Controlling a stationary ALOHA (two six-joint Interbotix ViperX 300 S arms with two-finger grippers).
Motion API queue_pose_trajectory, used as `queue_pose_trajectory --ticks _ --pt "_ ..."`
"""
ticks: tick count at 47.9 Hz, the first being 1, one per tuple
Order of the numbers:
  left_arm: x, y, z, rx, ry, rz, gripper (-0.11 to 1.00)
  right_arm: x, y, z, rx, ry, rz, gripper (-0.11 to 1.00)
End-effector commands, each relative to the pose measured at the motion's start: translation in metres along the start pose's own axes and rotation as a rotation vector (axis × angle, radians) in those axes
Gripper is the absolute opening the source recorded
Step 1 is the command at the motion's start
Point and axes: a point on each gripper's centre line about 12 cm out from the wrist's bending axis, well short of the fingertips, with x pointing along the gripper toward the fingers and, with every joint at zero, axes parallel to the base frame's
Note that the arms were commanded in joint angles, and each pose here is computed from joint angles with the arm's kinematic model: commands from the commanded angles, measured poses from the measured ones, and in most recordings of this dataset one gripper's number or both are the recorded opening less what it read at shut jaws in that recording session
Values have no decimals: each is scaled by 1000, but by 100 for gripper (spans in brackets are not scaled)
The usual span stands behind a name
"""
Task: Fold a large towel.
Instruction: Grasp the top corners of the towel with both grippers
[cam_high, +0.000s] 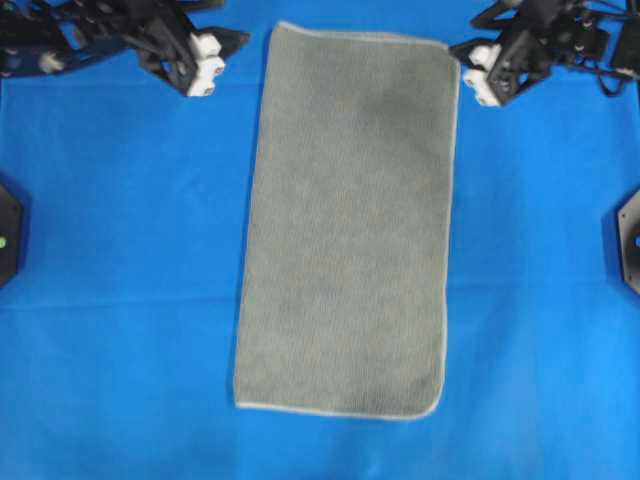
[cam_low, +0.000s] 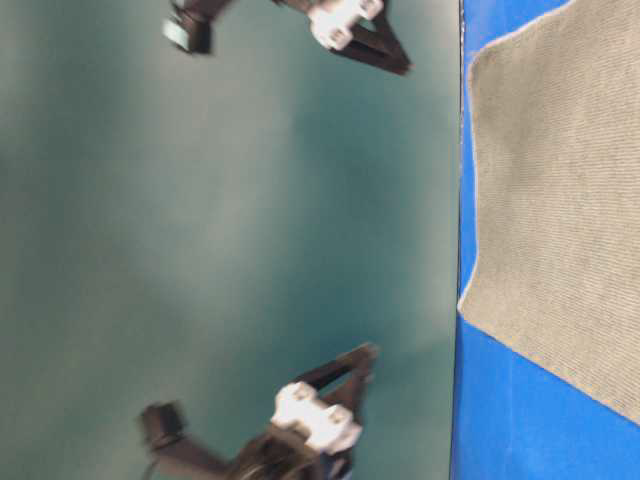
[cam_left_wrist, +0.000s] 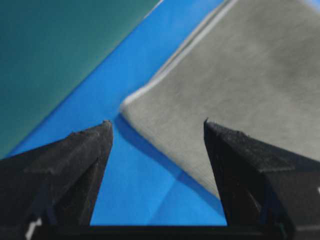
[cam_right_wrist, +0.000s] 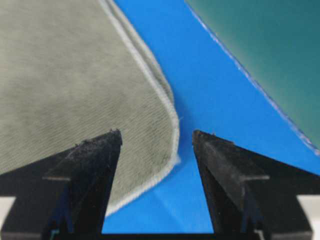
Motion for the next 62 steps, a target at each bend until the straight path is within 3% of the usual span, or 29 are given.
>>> queue_pose_trajectory --ticks 1,18,33,37,43,45,53,62 --pt "16 0 2 3 -20 0 69 13 2 11 -9 -18 14 62" --pt "70 3 -28 0 57 8 69 70 -3 -5 -9 74 22 62" --pt "90 4 -39 0 104 12 60 83 -8 -12 -5 95 20 60" --pt "91 4 -40 0 127 12 42 84 -8 -14 -16 100 21 51" --pt "92 4 -42 0 147 12 7 83 -7 -13 -17 92 26 14" --pt "92 4 -43 0 149 12 1 83 -7 -12 -19 85 29 6" --pt "89 5 -34 3 133 12 1 80 -7 -3 -16 54 32 5" --pt "65 18 3 45 63 37 1 58 -12 21 -18 -4 3 5"
